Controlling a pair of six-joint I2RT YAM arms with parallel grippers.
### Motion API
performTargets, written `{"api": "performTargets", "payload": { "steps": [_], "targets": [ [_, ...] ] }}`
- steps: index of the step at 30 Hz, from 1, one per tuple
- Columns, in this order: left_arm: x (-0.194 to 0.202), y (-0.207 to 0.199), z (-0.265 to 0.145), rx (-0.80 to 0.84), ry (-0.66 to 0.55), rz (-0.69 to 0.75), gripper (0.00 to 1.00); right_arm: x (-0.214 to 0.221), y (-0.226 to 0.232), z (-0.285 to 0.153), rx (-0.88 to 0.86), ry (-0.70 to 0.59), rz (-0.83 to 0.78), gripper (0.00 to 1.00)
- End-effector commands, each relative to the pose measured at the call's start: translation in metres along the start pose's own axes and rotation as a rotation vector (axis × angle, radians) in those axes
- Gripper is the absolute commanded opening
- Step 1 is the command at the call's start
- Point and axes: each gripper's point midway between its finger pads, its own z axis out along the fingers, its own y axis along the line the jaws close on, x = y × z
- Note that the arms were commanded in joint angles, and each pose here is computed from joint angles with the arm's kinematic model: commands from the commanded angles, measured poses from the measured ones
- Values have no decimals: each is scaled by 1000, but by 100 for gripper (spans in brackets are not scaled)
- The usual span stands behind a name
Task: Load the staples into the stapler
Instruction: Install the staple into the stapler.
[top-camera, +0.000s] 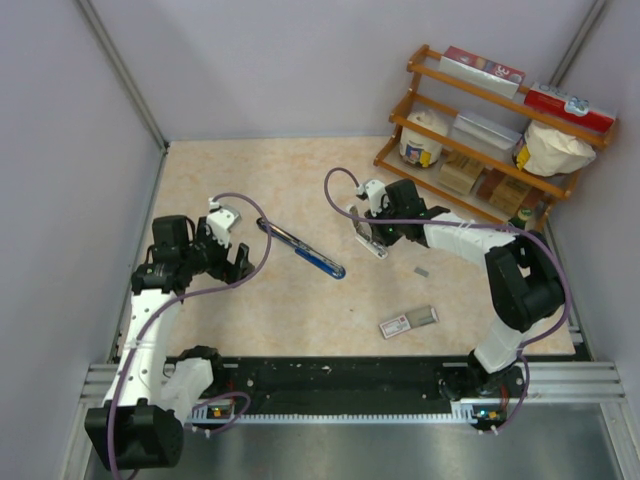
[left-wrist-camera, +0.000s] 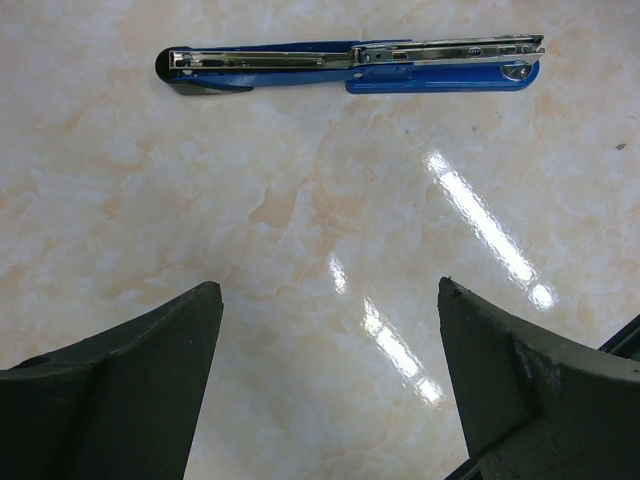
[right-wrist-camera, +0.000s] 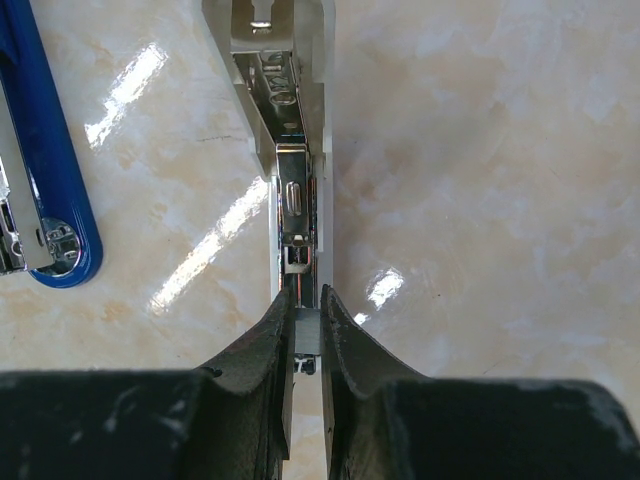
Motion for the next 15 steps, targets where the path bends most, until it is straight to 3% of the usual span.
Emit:
{"api": "performTargets", "payload": {
  "steps": [1,15],
  "targets": [
    [-11,2,-2,-7,-51,20,92,-16,0,-6,-2,-60,-3,11],
    [-9,3,-1,-7,-48,14,92,-12,4,-2,-30,-41,-7,11]
  ]
}}
